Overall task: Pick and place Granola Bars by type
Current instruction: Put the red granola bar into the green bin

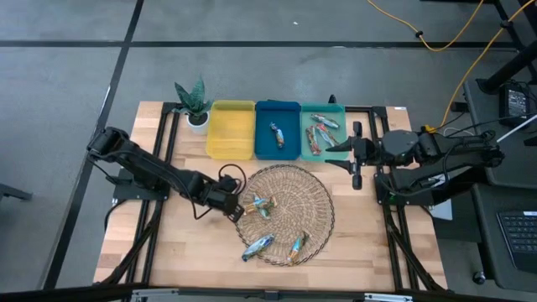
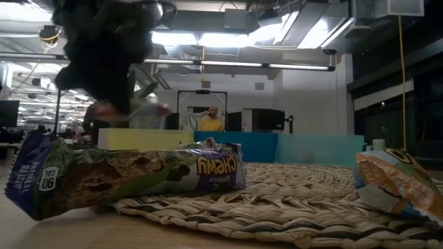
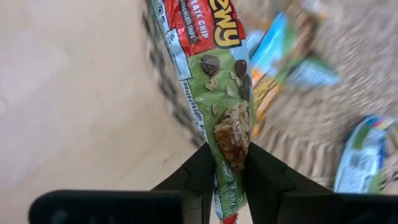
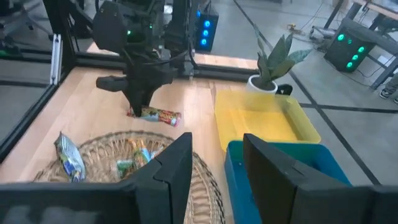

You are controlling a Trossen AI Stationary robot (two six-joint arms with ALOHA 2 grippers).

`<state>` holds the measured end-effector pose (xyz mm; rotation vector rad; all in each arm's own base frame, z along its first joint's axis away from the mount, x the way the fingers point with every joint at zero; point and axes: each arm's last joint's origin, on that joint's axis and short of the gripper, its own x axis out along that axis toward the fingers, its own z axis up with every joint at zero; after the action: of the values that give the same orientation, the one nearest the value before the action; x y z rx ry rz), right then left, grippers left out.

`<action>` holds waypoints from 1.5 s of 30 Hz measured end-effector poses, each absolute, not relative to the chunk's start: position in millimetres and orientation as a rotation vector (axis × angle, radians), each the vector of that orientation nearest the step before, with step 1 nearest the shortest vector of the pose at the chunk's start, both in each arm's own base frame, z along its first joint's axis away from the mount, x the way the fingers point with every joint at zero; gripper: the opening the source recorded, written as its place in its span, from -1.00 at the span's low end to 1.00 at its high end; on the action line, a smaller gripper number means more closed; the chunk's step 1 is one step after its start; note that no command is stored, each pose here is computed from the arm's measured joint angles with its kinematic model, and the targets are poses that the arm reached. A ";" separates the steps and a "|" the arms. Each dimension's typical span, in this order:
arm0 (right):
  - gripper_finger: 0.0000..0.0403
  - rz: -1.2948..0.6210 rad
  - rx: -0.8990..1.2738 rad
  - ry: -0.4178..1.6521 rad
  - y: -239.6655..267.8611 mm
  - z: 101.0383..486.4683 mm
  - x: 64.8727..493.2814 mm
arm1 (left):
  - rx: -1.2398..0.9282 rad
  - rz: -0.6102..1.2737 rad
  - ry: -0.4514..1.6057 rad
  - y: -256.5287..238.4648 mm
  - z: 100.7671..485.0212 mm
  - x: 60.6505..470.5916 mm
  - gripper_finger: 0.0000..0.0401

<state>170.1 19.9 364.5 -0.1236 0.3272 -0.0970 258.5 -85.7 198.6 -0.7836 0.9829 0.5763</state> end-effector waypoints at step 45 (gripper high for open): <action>0.62 -0.009 0.181 -0.061 -29.5 365.6 267.5 | -0.058 0.723 0.496 -21.0 380.2 303.6 -0.69</action>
<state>267.5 -29.5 365.6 0.1807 -0.0609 -0.0090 303.6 -21.0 380.2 -0.0579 0.4959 0.7229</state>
